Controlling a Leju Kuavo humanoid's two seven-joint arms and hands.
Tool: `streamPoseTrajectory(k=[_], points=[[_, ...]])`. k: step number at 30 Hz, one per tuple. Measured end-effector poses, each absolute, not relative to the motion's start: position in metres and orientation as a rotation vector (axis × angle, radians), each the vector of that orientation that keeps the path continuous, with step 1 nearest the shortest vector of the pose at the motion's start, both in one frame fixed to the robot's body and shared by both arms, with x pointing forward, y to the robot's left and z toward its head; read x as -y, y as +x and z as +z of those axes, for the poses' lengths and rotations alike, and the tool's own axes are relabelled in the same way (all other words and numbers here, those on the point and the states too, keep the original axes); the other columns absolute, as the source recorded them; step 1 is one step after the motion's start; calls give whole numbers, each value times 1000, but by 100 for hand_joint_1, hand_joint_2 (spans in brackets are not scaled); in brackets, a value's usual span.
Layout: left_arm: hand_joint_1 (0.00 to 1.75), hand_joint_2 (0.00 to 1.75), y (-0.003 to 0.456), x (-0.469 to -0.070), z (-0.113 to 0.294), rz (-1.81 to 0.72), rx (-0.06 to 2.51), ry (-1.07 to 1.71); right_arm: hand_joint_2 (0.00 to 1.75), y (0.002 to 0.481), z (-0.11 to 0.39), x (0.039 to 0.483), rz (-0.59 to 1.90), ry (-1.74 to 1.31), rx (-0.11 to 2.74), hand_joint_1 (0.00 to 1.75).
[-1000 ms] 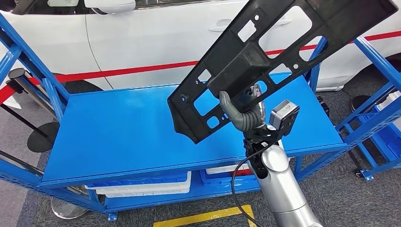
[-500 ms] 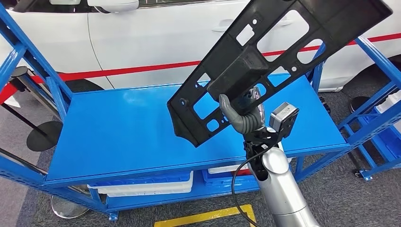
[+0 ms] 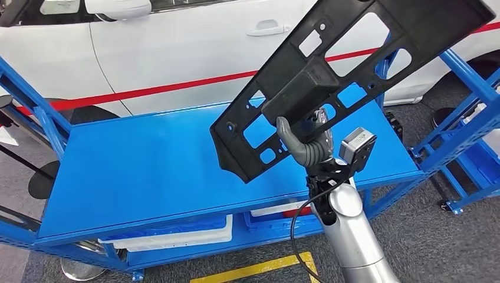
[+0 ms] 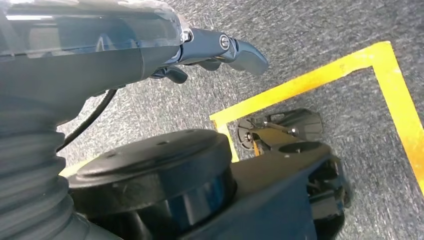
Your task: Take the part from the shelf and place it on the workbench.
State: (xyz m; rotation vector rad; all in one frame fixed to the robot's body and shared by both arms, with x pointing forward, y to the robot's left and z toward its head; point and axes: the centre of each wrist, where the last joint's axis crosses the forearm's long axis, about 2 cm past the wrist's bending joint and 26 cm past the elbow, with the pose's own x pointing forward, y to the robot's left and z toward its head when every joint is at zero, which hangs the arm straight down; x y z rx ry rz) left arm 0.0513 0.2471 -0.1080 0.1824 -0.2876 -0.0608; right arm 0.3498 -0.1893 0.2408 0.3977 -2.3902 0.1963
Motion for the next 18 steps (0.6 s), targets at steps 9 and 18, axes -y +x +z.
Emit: streamPoseTrajectory(k=[9, 18], points=[[0, 175, 53, -248, -108, -51, 292, 181, 175, 349, 242, 186, 189, 409, 2390, 168], [0, 175, 51, -249, -108, -53, 289, 181, 175, 349, 241, 185, 194, 376, 2400, 168]])
